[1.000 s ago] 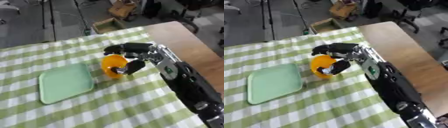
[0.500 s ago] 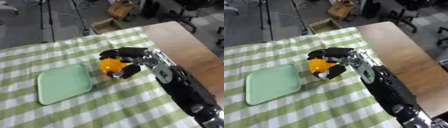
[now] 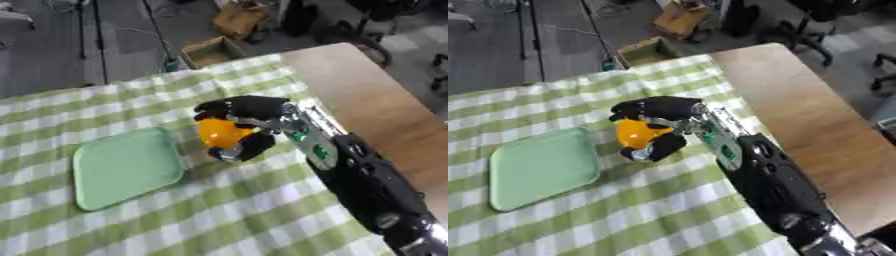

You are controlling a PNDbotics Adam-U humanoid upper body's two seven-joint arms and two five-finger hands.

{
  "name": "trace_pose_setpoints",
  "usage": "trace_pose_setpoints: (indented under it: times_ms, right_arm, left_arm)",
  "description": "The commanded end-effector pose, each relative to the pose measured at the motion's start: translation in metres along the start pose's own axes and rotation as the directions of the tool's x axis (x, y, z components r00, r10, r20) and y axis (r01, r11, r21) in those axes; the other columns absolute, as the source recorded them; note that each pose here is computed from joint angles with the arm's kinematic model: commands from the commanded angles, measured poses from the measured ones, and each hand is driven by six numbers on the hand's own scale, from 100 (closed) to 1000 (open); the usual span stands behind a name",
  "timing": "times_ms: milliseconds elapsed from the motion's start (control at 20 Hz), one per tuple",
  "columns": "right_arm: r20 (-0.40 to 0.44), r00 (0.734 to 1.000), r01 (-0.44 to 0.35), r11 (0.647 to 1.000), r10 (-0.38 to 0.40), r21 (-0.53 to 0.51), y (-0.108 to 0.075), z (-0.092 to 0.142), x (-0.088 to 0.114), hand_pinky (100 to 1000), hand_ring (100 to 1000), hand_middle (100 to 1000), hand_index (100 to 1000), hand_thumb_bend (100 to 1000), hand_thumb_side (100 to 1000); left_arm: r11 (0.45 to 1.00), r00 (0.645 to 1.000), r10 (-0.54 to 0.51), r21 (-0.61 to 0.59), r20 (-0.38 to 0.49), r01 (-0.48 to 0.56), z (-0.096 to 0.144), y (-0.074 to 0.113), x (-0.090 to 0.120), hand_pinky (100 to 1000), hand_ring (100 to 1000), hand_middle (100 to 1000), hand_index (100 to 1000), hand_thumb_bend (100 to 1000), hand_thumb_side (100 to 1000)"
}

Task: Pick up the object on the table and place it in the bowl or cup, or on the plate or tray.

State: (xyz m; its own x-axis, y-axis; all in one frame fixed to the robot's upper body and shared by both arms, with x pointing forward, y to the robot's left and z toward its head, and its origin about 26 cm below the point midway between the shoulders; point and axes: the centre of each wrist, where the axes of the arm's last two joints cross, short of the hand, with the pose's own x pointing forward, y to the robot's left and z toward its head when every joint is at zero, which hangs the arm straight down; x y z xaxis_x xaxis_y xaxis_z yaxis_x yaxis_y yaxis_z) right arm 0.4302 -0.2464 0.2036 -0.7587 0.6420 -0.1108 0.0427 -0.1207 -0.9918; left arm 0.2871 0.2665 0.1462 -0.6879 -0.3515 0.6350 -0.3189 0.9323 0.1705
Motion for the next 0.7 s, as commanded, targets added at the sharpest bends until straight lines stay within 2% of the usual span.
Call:
trace_pose_setpoints:
  times_ms: [50, 100, 450, 700]
  right_arm:
    - [-0.018, 0.998, -0.060, 0.998, 0.060, -0.004, -0.009, 0.000, -0.003, 966, 1000, 1000, 1000, 342, 734]
    - [-0.028, 0.998, -0.065, 0.998, 0.065, 0.005, -0.007, 0.000, -0.005, 966, 1000, 1000, 1000, 366, 802]
    - [-0.085, 0.994, -0.064, 0.995, 0.071, 0.082, 0.001, -0.001, -0.015, 979, 1000, 1000, 1000, 360, 870]
    - [-0.114, 0.992, -0.042, 0.989, 0.058, 0.140, -0.002, -0.003, -0.023, 983, 1000, 1000, 1000, 359, 899]
  left_arm:
    - [1.000, 0.999, -0.011, -0.005, 0.038, 0.012, -0.006, 0.005, 0.006, 542, 773, 776, 864, 217, 899]
    - [1.000, 0.999, -0.010, -0.004, 0.039, 0.010, -0.007, 0.004, 0.006, 542, 773, 776, 864, 217, 900]
    - [1.000, 0.999, -0.009, -0.002, 0.043, 0.009, -0.009, 0.003, 0.007, 539, 774, 775, 864, 221, 904]
    - [1.000, 0.999, -0.010, -0.004, 0.043, 0.010, -0.009, 0.003, 0.007, 539, 774, 776, 864, 222, 905]
